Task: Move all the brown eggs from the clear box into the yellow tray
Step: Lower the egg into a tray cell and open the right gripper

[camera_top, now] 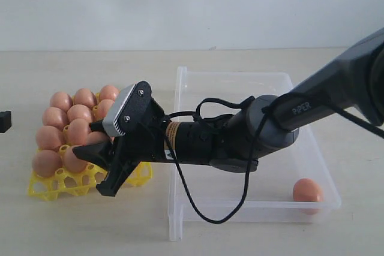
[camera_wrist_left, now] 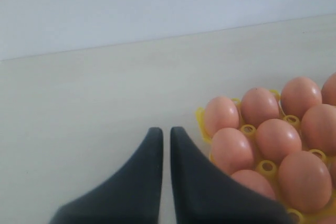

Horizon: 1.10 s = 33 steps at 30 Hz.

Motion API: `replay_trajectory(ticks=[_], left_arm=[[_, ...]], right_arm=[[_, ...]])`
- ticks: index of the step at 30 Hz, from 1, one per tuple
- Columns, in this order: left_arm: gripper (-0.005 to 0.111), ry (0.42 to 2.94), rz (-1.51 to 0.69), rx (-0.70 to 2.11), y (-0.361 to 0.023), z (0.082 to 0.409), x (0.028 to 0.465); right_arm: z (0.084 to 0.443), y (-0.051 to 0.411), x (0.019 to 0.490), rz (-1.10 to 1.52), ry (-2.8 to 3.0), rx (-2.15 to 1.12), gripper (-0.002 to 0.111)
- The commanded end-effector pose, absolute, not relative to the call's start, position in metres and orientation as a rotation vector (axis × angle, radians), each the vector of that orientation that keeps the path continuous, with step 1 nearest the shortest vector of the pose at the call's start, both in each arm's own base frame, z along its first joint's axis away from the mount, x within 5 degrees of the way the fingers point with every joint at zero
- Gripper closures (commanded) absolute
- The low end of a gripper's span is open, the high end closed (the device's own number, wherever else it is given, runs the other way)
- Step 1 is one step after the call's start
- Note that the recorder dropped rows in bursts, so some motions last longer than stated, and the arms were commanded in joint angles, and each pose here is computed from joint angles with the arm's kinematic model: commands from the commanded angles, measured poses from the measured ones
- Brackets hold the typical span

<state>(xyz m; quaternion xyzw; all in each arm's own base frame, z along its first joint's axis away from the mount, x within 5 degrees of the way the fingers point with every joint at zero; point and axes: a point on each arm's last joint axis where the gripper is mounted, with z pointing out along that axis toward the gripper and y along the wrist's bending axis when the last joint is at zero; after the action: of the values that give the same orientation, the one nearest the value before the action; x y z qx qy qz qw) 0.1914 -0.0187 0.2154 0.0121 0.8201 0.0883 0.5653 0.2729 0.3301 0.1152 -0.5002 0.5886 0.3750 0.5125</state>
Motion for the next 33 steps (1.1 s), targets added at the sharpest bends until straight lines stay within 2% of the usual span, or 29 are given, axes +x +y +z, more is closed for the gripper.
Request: replay_trajectory(ticks=[1,33], left_arm=[[0.103,1.921,0.207,0.019,-0.0177,0.2161,0.1902],[0.103,1.925,0.203,0.017,-0.0179,0.2157,0.1901]], right_arm=[[0.1137,0.3347,0.2823,0.889,1.435,-1.194,0.109],[0.1087,0.3315,0.2907,0.776,1.511,-1.175,0.108]])
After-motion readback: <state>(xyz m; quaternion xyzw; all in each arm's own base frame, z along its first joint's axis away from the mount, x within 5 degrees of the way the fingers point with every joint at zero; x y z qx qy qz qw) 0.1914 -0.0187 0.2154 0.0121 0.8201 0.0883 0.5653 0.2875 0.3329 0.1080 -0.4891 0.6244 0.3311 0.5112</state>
